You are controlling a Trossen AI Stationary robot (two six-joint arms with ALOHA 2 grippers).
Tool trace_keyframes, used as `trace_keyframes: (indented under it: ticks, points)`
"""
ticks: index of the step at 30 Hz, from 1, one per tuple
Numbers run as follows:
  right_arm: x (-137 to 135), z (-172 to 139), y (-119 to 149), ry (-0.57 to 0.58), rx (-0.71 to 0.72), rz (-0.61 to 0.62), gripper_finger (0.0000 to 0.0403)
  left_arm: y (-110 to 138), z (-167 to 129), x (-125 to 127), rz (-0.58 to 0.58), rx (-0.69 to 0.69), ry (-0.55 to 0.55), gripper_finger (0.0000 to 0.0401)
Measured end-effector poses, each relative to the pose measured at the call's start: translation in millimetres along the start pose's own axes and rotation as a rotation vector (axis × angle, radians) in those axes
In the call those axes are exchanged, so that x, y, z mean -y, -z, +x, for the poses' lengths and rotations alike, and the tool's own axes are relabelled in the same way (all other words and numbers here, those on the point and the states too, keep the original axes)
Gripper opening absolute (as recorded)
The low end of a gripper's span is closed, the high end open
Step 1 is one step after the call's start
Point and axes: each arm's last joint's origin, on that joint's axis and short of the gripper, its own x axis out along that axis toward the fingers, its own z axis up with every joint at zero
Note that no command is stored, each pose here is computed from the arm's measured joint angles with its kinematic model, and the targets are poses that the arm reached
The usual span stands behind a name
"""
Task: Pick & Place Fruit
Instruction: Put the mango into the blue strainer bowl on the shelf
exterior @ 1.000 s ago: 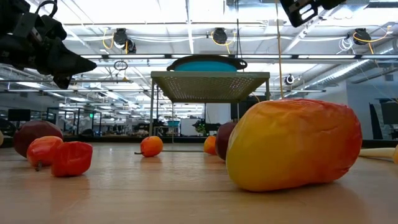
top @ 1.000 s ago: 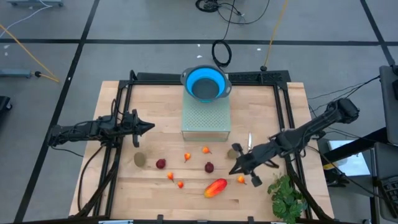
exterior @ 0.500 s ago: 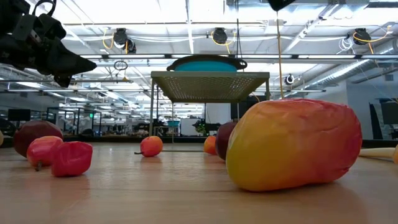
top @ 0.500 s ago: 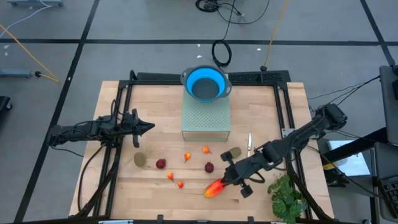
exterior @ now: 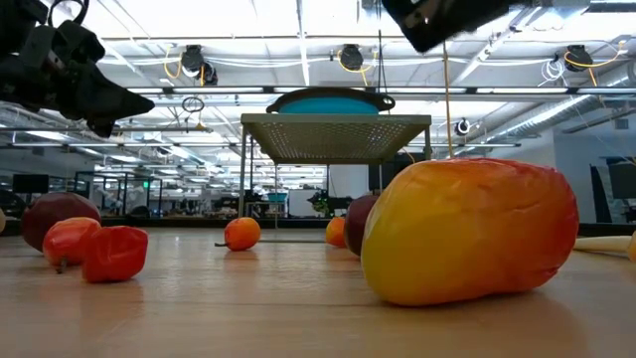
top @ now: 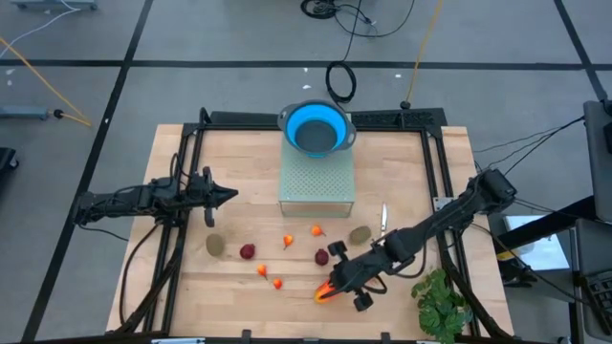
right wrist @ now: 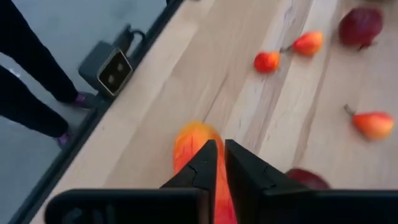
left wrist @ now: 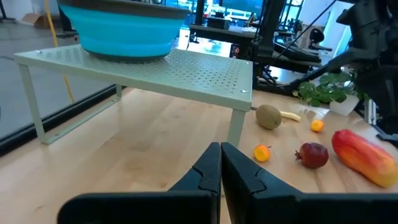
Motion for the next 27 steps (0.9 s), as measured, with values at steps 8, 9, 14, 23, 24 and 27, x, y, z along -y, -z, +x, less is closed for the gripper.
trace_keyframes:
  ticks: [8, 9, 14, 23, 24, 27]
  points:
    - [1.8, 0.6, 0.7, -0.002, -0.007, 0.035, 0.0107, 0.0, 0.0, 0.0, 0.066, 0.0, 0.0, 0.001]
    - [1.9, 0.6, 0.9, -0.001, -0.01, 0.045, 0.0119, 0.0, 0.0, 0.0, 0.074, 0.0, 0.0, 0.001]
    - [1.9, 0.4, 1.4, -0.003, -0.015, 0.05, 0.0179, 0.0, 0.0, 0.0, 0.084, 0.0, 0.0, 0.001]
    - [1.4, 0.4, 1.4, -0.006, -0.014, 0.021, 0.0265, 0.0, 0.0, 0.0, 0.083, 0.0, 0.0, 0.001]
    - [1.6, 0.4, 1.4, -0.006, -0.014, 0.022, 0.0272, 0.0, 0.0, 0.0, 0.083, 0.0, 0.0, 0.001]
    - [1.4, 0.4, 1.4, -0.007, -0.014, 0.022, 0.0293, 0.0, 0.0, 0.0, 0.083, 0.0, 0.0, 0.001]
